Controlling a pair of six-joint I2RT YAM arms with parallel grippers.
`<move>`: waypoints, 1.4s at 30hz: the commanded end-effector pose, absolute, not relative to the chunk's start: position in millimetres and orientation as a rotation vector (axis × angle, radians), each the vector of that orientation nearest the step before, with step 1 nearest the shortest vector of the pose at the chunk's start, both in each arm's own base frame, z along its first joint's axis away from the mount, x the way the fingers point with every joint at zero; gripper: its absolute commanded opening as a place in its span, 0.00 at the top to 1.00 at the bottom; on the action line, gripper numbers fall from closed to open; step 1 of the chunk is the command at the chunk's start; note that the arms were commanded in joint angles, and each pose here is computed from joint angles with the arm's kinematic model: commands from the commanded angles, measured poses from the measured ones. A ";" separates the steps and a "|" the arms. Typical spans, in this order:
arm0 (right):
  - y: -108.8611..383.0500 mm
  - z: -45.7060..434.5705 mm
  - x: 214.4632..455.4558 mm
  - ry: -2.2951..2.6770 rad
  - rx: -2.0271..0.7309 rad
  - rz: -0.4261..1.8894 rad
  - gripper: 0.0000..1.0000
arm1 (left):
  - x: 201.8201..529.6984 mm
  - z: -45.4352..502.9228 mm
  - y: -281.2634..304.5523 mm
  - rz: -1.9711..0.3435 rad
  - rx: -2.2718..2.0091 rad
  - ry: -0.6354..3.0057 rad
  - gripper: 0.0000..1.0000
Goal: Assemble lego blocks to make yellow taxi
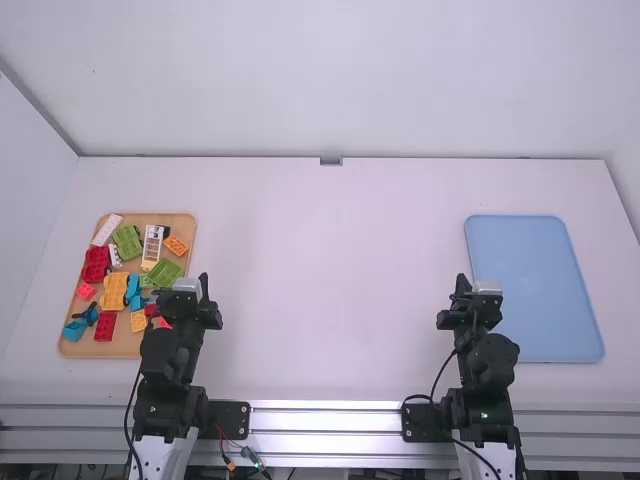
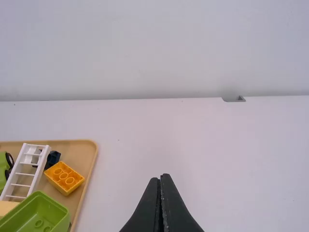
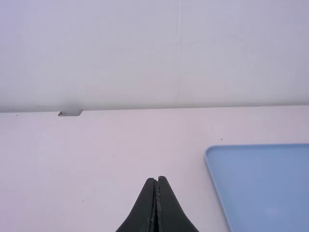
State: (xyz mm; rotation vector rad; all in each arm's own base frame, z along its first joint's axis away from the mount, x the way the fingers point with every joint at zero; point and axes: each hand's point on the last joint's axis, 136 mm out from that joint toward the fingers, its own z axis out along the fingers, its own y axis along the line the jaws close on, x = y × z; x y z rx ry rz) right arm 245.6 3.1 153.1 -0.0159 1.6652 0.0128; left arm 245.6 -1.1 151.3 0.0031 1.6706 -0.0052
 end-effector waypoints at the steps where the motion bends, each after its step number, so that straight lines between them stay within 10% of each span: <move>1: 2.5 152.8 245.6 1.667 -0.017 0.007 0.99 | 245.6 151.6 -1.1 -0.005 0.004 1.670 1.00; 22: 6.9 171.4 250.1 1.716 -0.054 0.010 0.83 | 247.2 167.7 12.5 0.080 -0.041 1.761 0.83; 42: 23.2 216.9 286.2 1.786 -0.198 0.004 0.45 | 258.2 186.4 68.6 0.293 -0.260 2.021 0.45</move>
